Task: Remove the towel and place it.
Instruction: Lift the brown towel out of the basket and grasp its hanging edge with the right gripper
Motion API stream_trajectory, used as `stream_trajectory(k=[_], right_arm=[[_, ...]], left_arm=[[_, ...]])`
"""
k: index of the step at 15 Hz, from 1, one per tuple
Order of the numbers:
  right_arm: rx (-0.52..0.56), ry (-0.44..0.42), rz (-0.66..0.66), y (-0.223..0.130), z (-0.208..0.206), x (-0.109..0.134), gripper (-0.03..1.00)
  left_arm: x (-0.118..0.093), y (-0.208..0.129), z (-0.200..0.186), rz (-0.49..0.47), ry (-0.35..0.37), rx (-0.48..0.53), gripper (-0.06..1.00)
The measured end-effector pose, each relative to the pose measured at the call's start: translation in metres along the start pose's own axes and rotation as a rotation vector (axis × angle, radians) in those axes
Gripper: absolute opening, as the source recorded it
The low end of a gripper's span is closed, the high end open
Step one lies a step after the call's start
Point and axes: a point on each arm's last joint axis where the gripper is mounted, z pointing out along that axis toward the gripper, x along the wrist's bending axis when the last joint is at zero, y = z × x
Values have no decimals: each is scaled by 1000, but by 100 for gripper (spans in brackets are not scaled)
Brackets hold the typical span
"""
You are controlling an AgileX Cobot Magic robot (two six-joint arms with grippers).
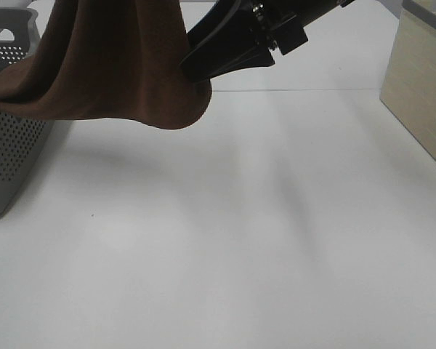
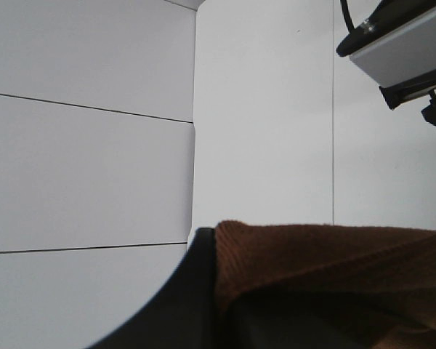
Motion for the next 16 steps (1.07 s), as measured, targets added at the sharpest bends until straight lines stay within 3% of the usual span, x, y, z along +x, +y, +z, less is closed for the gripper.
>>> stream_trajectory(k=[6, 14, 16], right_arm=[[60, 16, 3, -4, 7, 4, 52], [85, 128, -11, -7, 43, 24, 63], [87, 105, 32, -10, 46, 19, 63]], left_arm=[[0, 0, 0, -25, 2, 3, 0], [2, 1, 0, -67, 23, -13, 0], [2, 1, 0, -98, 22, -13, 0]])
